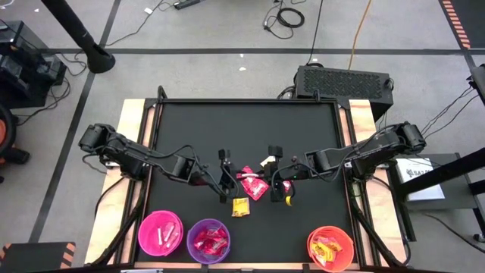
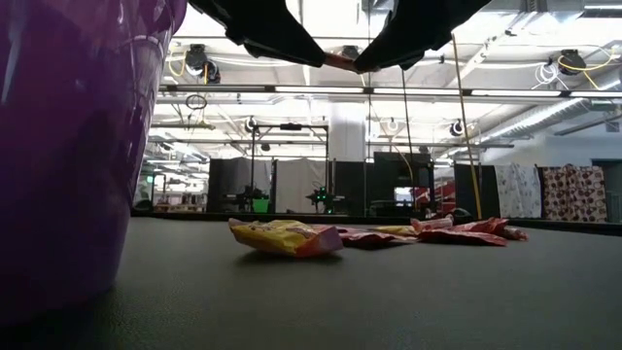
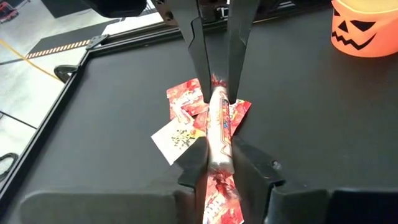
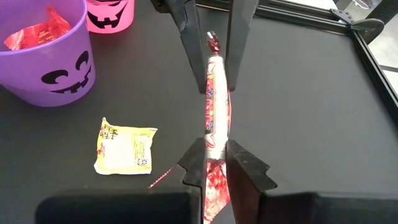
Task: Sort candy by brand, put in halloween buckets
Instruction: Put the orange candy into the pink bucket
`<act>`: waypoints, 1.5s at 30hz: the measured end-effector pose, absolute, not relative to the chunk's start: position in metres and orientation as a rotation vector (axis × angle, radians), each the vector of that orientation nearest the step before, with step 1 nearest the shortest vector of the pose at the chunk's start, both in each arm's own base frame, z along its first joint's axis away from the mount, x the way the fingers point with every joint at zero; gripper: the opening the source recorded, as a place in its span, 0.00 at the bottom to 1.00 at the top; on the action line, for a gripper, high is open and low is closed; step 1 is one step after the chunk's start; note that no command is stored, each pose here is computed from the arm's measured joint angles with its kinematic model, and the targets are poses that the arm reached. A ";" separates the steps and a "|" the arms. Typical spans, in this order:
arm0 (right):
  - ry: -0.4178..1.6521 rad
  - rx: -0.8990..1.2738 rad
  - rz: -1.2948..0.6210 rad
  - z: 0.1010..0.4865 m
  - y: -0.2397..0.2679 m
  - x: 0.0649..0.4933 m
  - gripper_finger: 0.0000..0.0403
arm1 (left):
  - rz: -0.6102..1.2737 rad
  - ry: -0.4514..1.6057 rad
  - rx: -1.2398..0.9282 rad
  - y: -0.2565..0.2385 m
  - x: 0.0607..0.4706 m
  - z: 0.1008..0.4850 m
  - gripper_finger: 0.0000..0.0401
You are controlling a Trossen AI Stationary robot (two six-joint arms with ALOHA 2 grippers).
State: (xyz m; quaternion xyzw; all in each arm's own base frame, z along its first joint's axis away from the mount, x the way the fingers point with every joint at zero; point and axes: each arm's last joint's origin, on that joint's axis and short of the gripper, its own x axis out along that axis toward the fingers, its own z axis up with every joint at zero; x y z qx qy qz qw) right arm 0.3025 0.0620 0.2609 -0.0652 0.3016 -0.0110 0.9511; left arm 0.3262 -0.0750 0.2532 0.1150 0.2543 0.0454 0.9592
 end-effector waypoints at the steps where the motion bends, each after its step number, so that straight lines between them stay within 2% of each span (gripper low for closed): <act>1: 0.613 -0.132 -0.022 0.261 0.062 0.303 0.09 | 0.093 0.516 0.233 -0.075 0.326 0.253 0.16; 4: 0.614 -0.133 -0.023 0.261 0.062 0.302 0.09 | 0.091 0.517 0.233 -0.074 0.326 0.253 0.14; 13: 0.613 -0.111 -0.022 0.261 0.064 0.302 0.11 | 0.093 0.517 0.232 -0.074 0.326 0.253 0.15; 16: 0.609 -0.086 -0.024 0.261 0.066 0.302 0.19 | 0.094 0.517 0.234 -0.074 0.326 0.253 0.15; 24: 0.647 -0.055 -0.033 0.258 0.066 0.300 0.50 | 0.098 0.547 0.269 -0.073 0.323 0.253 0.15; 29: 0.691 -0.032 -0.098 0.264 0.061 0.286 0.62 | 0.118 0.585 0.280 -0.070 0.310 0.262 0.15; 37: 0.775 0.008 -0.167 0.263 0.057 0.273 0.64 | 0.181 0.516 0.262 -0.069 0.273 0.301 0.15; 45: 0.827 0.000 -0.171 0.238 0.057 0.272 0.62 | 0.351 0.469 0.247 -0.063 0.215 0.320 0.15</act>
